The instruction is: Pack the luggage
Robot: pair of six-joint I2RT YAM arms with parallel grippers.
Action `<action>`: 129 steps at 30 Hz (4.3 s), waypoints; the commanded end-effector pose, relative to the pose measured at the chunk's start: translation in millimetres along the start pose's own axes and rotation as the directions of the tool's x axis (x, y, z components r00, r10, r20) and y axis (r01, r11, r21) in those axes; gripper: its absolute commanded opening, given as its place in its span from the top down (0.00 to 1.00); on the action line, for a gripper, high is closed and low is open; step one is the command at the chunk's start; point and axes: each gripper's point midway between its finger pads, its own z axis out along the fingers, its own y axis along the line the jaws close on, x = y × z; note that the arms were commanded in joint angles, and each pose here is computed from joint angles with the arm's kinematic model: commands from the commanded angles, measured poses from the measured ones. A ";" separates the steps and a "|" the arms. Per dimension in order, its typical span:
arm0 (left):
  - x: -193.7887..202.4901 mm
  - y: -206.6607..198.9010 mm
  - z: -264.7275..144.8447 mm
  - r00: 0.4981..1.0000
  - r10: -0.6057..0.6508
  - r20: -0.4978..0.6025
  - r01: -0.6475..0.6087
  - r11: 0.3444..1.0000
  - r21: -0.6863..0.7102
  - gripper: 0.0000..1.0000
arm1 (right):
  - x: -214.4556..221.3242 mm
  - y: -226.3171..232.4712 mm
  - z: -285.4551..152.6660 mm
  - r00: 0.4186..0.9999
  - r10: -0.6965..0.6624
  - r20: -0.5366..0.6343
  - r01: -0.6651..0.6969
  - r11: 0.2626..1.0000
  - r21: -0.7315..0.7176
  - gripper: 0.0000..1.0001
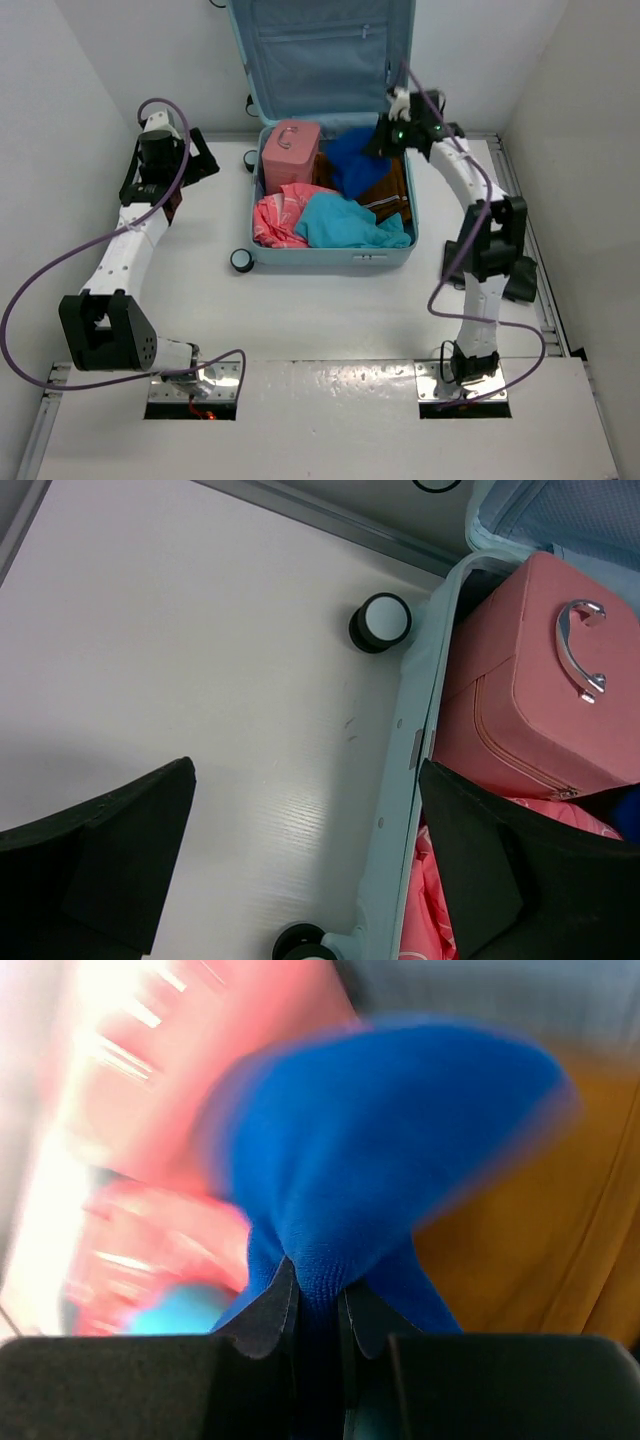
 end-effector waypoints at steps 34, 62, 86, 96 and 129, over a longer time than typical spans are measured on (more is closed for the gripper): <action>-28.1 -47.1 -32.2 0.992 0.107 0.065 -0.121 0.958 0.262 0.01 | 261.0 -156.6 -325.7 0.573 -0.636 -0.517 0.735 0.678 -0.019 0.11; -7.6 -37.0 -10.4 0.992 0.123 -0.003 -0.119 0.964 0.237 0.01 | 329.6 -240.6 -254.0 0.395 -0.728 -0.561 0.870 0.493 -0.028 0.59; 0.8 -36.1 0.9 0.994 0.098 -0.039 -0.087 0.969 0.230 0.01 | 60.4 -110.8 -294.0 0.713 -0.699 0.049 0.629 0.670 0.393 1.00; -16.9 -34.3 -6.9 0.996 0.084 0.015 -0.085 0.976 0.201 0.01 | -49.5 -12.5 -203.5 0.505 -0.845 0.177 0.735 0.528 0.425 1.00; -68.5 -19.6 4.4 0.992 0.041 0.120 -0.070 0.966 0.248 0.01 | -26.5 -7.2 -18.1 0.658 -0.738 0.151 0.674 0.666 0.319 0.27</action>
